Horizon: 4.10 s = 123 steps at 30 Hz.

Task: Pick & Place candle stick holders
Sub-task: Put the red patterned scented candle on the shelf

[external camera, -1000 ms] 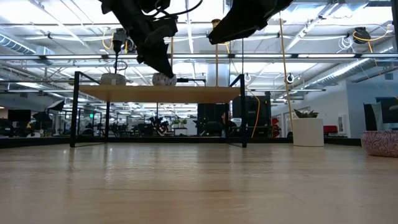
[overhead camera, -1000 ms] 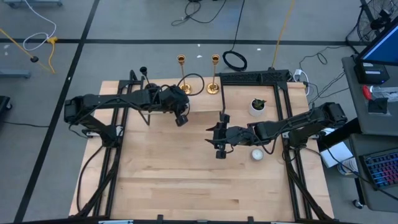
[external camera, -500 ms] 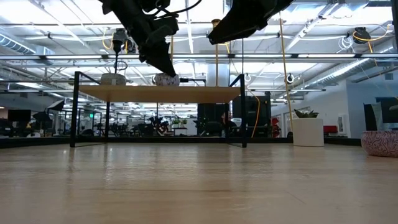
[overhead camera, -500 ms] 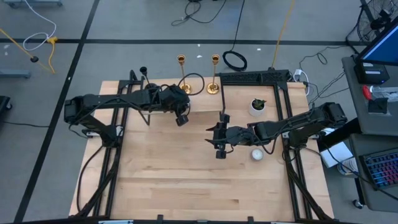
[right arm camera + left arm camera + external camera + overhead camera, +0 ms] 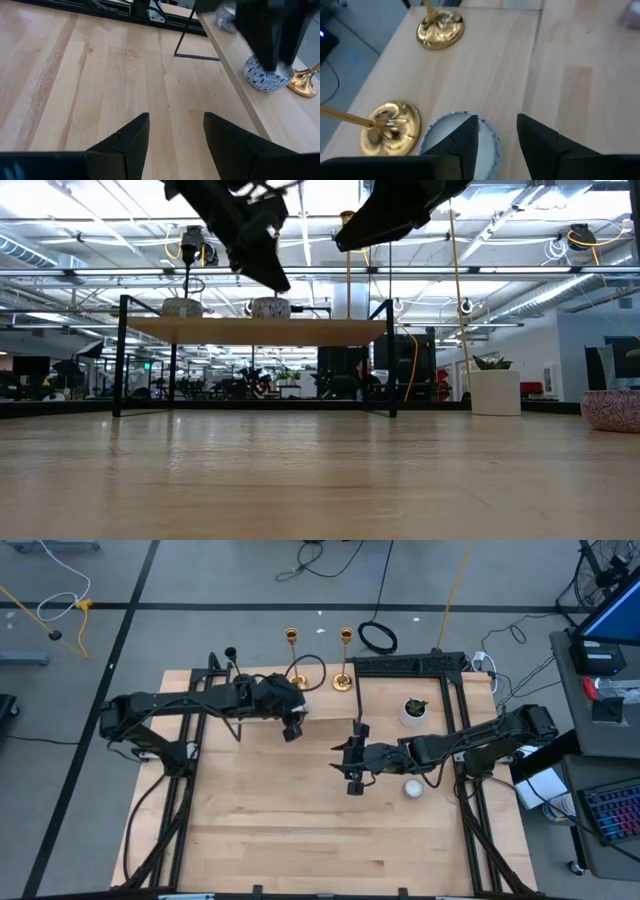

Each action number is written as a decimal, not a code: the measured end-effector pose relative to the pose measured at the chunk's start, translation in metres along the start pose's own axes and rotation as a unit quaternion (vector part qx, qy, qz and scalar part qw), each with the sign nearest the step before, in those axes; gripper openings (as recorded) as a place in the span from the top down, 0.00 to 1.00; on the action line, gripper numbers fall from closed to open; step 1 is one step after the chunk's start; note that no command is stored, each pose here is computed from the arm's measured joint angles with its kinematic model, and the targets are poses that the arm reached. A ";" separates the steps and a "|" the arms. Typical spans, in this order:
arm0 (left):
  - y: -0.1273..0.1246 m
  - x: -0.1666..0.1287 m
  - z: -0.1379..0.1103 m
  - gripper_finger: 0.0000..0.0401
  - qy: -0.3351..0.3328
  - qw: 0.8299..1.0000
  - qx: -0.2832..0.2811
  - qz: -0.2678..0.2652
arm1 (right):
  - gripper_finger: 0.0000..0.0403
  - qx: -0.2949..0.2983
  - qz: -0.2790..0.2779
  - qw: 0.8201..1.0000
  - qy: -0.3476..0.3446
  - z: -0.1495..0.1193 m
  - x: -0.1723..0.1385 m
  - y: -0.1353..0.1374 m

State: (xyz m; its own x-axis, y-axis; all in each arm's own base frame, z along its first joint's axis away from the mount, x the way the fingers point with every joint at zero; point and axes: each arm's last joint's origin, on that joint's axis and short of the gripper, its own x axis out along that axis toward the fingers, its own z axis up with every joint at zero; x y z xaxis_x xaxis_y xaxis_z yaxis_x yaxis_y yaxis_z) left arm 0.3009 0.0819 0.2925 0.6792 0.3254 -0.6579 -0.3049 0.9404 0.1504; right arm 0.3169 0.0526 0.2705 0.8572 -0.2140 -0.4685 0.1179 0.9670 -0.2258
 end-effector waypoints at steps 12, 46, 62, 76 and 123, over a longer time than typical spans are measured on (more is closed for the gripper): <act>-0.024 -0.073 0.003 0.78 -0.063 0.993 0.047 -0.084 | 0.54 0.002 0.021 0.999 0.047 -0.010 -0.007 0.015; -0.080 -0.104 -0.113 0.96 -0.148 0.966 0.118 -0.175 | 0.54 0.227 0.013 0.947 0.226 -0.108 -0.097 0.042; -0.086 -0.086 -0.125 0.93 -0.227 0.955 0.075 -0.175 | 0.54 0.270 0.036 0.905 0.326 -0.170 -0.102 0.034; -0.086 -0.087 -0.122 0.99 -0.240 0.953 0.064 -0.176 | 0.71 0.248 0.042 0.916 0.312 -0.192 -0.097 0.033; -0.086 -0.086 -0.124 0.92 -0.229 0.955 0.070 -0.174 | 1.00 0.145 0.060 0.977 -0.143 -0.069 -0.060 -0.018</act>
State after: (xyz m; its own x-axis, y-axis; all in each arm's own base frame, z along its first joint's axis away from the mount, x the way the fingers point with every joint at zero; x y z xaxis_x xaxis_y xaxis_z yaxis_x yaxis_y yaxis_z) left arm 0.1859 -0.0388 0.2444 0.9536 -0.0311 -0.2993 0.0637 0.9930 0.0997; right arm 0.2289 0.0381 0.2433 0.9737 -0.0887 -0.2099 0.1090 0.9902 0.0872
